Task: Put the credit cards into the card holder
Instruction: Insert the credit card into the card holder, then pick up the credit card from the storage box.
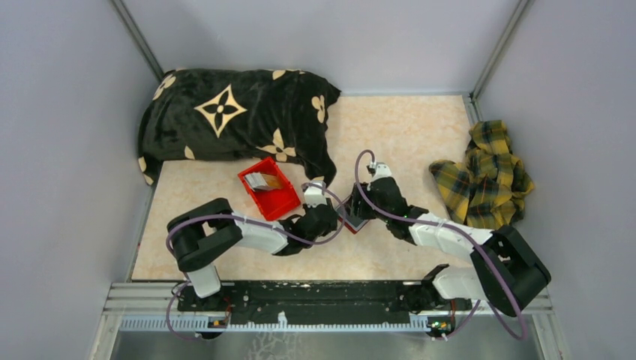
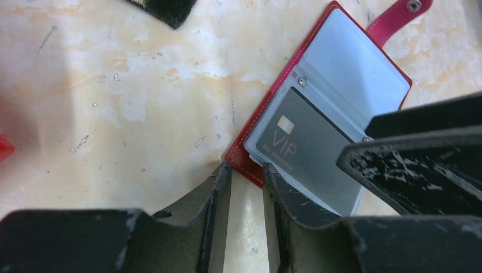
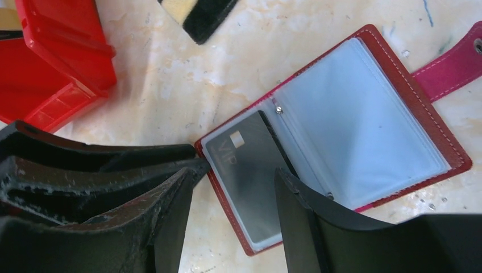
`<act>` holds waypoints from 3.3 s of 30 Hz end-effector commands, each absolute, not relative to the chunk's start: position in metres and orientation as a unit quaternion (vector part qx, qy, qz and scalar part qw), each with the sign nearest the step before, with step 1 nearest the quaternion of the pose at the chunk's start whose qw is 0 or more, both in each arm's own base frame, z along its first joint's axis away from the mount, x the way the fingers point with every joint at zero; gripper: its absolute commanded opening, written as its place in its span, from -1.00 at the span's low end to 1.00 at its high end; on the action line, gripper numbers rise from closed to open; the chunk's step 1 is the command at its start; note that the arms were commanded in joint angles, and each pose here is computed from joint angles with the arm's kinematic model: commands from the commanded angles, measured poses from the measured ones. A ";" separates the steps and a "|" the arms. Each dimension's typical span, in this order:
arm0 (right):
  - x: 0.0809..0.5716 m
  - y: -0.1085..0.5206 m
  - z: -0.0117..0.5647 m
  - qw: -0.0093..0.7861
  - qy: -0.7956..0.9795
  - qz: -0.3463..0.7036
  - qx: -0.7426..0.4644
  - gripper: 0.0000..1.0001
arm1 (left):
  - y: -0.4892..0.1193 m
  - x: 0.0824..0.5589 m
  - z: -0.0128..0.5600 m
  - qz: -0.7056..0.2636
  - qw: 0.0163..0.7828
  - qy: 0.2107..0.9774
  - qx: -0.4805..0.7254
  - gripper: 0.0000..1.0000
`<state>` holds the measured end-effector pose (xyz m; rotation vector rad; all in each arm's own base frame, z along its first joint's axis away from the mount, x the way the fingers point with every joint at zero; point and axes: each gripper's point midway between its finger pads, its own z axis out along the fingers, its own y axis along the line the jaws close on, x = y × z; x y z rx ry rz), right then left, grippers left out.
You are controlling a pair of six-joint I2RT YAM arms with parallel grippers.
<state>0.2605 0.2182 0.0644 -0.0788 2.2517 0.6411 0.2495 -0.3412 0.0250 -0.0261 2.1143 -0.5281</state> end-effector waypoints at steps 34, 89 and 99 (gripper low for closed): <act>0.273 0.222 0.154 0.472 0.842 0.232 -0.119 0.11 | -0.267 0.243 0.124 -0.151 0.510 0.845 -0.057 0.01; 0.338 0.497 0.158 0.422 0.795 0.267 -0.345 0.23 | -0.130 0.210 0.176 -0.127 0.603 0.760 -0.208 0.28; 0.330 0.502 0.156 0.422 0.790 0.264 -0.358 0.23 | -0.129 0.210 0.175 -0.126 0.604 0.759 -0.209 0.29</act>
